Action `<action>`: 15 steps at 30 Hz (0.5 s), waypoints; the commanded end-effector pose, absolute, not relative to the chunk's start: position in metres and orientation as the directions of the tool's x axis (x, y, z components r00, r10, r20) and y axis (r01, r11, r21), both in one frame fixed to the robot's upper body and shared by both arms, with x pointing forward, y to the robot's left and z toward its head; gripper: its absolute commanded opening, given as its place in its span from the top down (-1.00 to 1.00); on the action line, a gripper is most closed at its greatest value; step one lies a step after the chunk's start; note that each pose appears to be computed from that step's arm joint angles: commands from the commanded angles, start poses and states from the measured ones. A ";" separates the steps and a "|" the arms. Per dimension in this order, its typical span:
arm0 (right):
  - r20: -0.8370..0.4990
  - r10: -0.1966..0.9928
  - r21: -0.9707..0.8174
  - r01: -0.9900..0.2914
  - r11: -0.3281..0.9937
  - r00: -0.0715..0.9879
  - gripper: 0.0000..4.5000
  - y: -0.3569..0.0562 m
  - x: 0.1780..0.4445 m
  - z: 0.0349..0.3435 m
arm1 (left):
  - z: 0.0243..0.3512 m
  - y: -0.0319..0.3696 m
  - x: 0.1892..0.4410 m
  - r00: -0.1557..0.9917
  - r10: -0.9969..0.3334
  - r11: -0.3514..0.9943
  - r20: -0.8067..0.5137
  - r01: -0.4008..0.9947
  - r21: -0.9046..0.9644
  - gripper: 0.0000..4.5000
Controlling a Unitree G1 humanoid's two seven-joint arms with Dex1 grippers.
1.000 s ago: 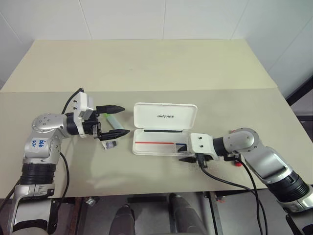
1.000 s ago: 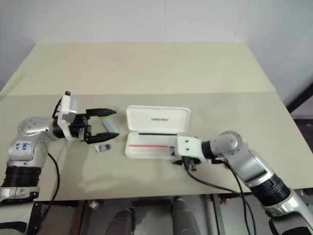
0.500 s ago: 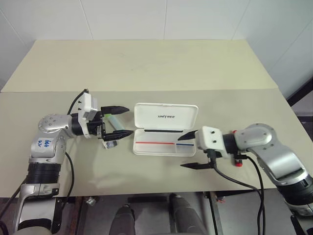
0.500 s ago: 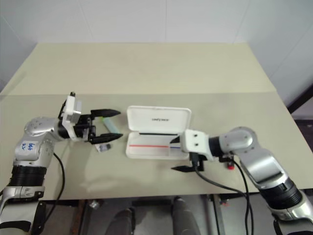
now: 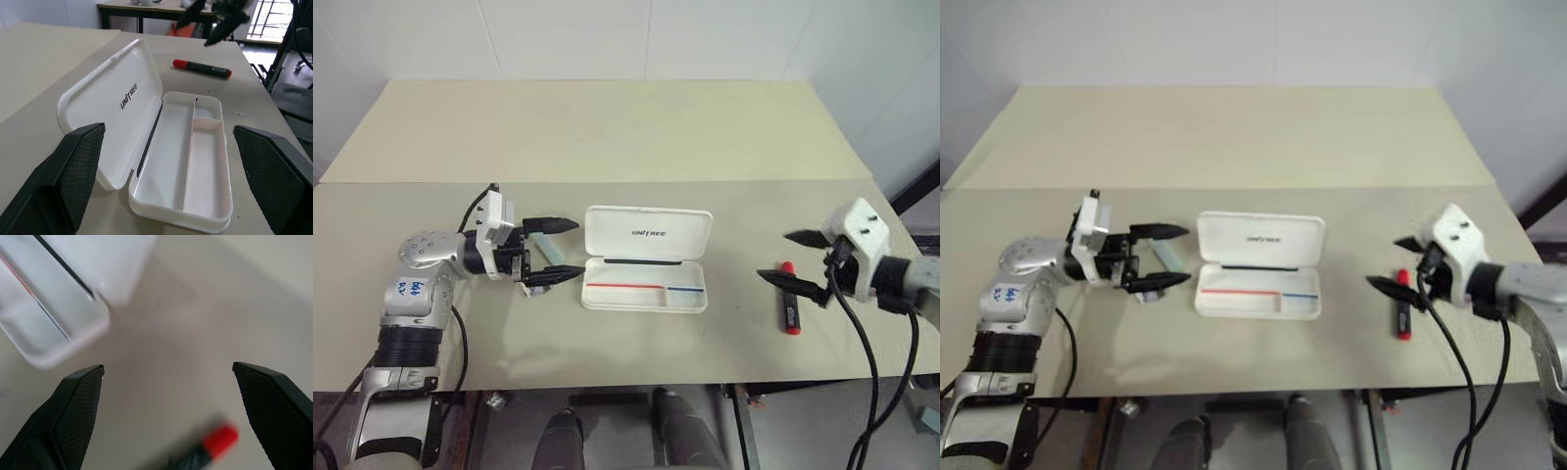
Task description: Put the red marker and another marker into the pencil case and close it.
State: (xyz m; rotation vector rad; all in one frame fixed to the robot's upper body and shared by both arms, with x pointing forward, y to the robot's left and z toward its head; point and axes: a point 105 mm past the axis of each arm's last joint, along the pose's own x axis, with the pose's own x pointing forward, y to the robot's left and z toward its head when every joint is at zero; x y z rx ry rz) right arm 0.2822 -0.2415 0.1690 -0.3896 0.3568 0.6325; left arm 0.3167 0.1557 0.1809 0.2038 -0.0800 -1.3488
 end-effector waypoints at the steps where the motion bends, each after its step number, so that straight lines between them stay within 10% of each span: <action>1: -0.434 0.390 -0.234 -0.520 0.821 0.812 -0.98 -0.259 0.285 0.161 | 0.191 0.147 0.318 0.184 -0.982 0.167 -0.052 0.957 0.239 -1.00; 15: -0.470 0.309 -0.111 -0.403 0.909 0.827 -0.98 -0.267 0.291 0.114 | 0.191 0.143 0.321 0.163 -0.985 0.146 -0.052 0.960 0.239 -1.00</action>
